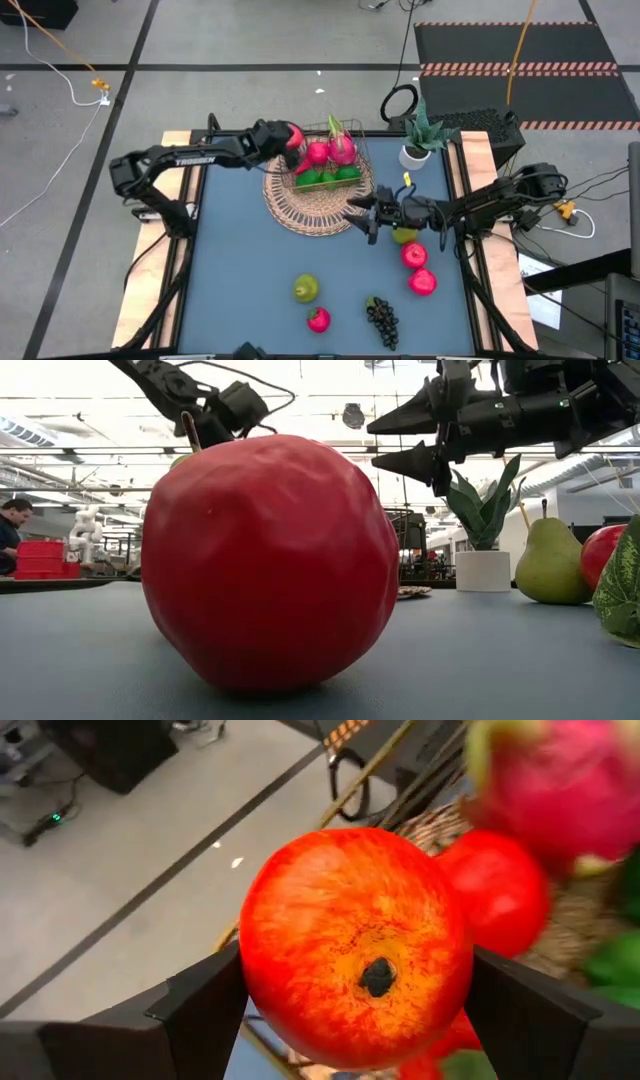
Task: Build produce basket
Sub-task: Put the red apple into the gold wire basket, then put the green pear into the gold wire basket
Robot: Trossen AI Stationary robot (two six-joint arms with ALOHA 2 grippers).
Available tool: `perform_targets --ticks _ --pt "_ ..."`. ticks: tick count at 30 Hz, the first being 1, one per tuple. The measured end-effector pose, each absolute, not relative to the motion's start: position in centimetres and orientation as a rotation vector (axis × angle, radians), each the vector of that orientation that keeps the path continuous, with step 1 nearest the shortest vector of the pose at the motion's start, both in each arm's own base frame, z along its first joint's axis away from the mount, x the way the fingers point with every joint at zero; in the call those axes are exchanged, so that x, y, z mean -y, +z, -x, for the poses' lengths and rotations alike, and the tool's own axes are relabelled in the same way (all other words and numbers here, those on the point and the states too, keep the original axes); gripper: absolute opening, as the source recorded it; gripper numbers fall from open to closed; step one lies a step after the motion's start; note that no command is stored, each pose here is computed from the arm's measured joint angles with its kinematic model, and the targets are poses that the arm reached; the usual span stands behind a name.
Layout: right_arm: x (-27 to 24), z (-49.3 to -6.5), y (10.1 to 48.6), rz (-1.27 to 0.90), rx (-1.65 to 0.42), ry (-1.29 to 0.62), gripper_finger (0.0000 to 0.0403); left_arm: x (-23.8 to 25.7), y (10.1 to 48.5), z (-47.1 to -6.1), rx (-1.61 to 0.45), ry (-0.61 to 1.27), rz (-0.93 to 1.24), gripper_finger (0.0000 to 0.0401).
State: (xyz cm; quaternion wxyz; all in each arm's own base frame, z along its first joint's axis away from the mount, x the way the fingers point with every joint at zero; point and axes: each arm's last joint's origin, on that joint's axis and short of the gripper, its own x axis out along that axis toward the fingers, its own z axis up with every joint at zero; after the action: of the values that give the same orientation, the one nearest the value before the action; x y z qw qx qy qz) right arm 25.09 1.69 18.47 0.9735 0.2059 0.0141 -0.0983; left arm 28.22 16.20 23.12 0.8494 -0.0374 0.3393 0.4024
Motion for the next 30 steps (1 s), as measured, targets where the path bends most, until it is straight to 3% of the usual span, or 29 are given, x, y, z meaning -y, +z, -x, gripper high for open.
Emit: perform_targets --ticks 9,17,23,30 --pt "-0.8 -25.1 18.5 -0.401 -0.022 -0.233 0.0265 -19.2 22.0 -26.6 -0.749 0.877 0.205 0.0339" --pt "-0.6 -25.1 18.5 -0.390 -0.022 -0.238 0.0265 -18.8 23.7 -25.8 -0.698 0.782 0.227 0.0387" --pt "-0.8 -25.0 18.3 -0.399 -0.064 -0.207 0.0265 -16.9 24.1 -27.3 -0.669 0.667 0.183 0.0394" --pt "-1.4 -23.8 19.3 -0.433 -0.142 -0.129 0.0265 -13.2 26.0 -30.6 -0.441 0.530 0.063 0.0382"
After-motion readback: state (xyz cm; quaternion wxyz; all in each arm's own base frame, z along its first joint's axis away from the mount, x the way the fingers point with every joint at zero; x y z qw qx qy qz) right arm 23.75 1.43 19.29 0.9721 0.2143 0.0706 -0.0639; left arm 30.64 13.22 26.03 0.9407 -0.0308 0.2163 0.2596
